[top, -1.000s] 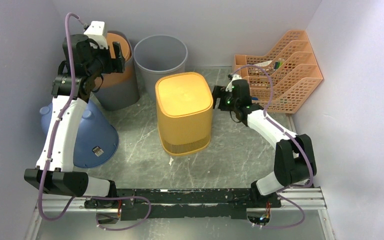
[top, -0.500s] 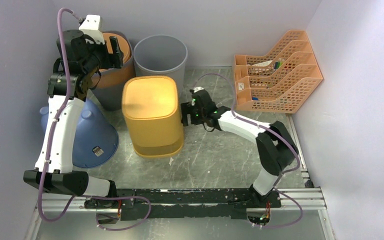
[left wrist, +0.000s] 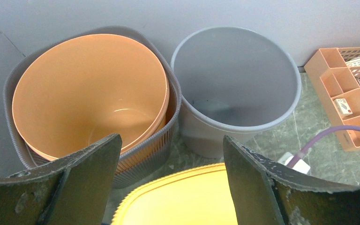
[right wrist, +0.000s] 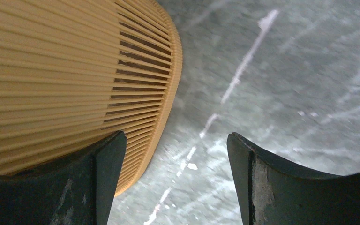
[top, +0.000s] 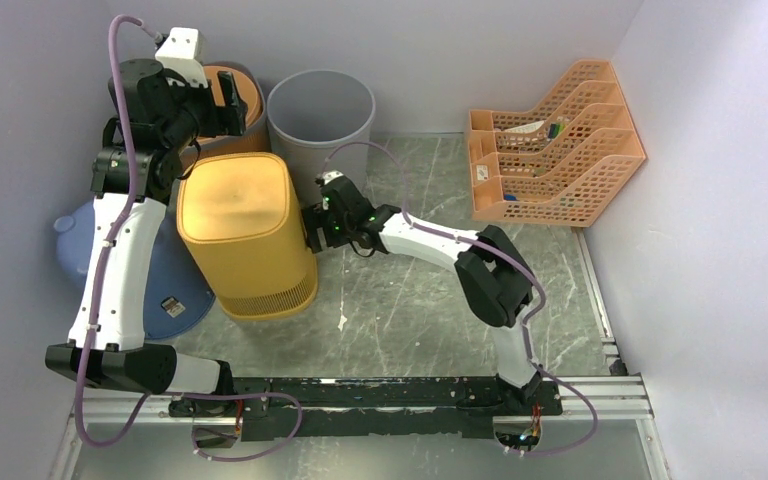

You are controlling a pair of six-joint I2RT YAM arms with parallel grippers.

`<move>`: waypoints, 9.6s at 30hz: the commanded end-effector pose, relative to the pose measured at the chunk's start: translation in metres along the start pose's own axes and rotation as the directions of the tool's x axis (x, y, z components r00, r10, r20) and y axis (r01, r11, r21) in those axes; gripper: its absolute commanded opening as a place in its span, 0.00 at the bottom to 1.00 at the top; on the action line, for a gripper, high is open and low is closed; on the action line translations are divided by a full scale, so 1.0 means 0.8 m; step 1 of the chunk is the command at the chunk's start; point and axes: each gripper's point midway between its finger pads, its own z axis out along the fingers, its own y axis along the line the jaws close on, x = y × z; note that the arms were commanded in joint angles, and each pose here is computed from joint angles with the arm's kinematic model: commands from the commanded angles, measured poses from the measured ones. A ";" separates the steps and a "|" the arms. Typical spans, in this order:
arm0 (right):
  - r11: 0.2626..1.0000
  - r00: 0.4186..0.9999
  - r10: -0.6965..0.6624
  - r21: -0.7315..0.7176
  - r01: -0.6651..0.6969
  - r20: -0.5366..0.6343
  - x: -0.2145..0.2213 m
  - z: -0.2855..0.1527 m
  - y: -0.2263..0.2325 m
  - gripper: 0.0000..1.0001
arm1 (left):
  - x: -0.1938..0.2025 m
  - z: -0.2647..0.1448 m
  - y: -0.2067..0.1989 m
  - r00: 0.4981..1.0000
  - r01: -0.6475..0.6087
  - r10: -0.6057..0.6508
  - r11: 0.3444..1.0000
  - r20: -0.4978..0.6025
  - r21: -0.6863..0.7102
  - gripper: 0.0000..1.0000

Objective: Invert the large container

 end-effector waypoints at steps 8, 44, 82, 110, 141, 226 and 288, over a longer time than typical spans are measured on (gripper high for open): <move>0.996 0.996 -0.081 -0.021 0.081 0.022 -0.013 0.003 0.039 0.80 | -0.001 0.001 -0.010 1.000 -0.003 0.002 0.999 0.009 0.034 0.91; 0.980 0.852 0.157 0.026 -0.196 0.499 -0.317 -0.085 -0.145 0.83 | 0.009 0.013 -0.020 1.000 0.021 -0.022 0.997 0.014 0.080 0.91; 0.921 0.894 0.040 0.330 -0.207 0.447 -0.241 -0.212 -0.249 0.00 | 0.014 -0.013 -0.013 1.000 0.010 -0.011 0.999 0.025 0.046 0.91; 0.915 0.891 -0.134 0.399 -0.056 0.433 -0.224 -0.331 -0.210 0.55 | 0.028 -0.013 -0.015 1.000 0.031 -0.031 0.998 0.002 0.052 0.91; 0.874 0.868 -0.481 -0.018 0.486 0.124 -0.111 -0.205 -0.022 0.51 | 0.044 -0.014 -0.011 1.000 0.026 -0.026 0.999 -0.011 0.033 0.91; 0.519 0.271 0.855 -0.747 -0.416 0.443 -0.034 -0.275 -0.282 0.09 | 0.038 0.020 -0.034 0.999 -0.013 0.016 0.998 -0.049 0.063 0.94; 0.602 0.472 0.790 -0.640 -0.478 0.390 -0.002 -0.208 -0.246 0.37 | 0.061 0.052 -0.086 0.990 -0.074 0.088 0.989 -0.111 0.127 0.96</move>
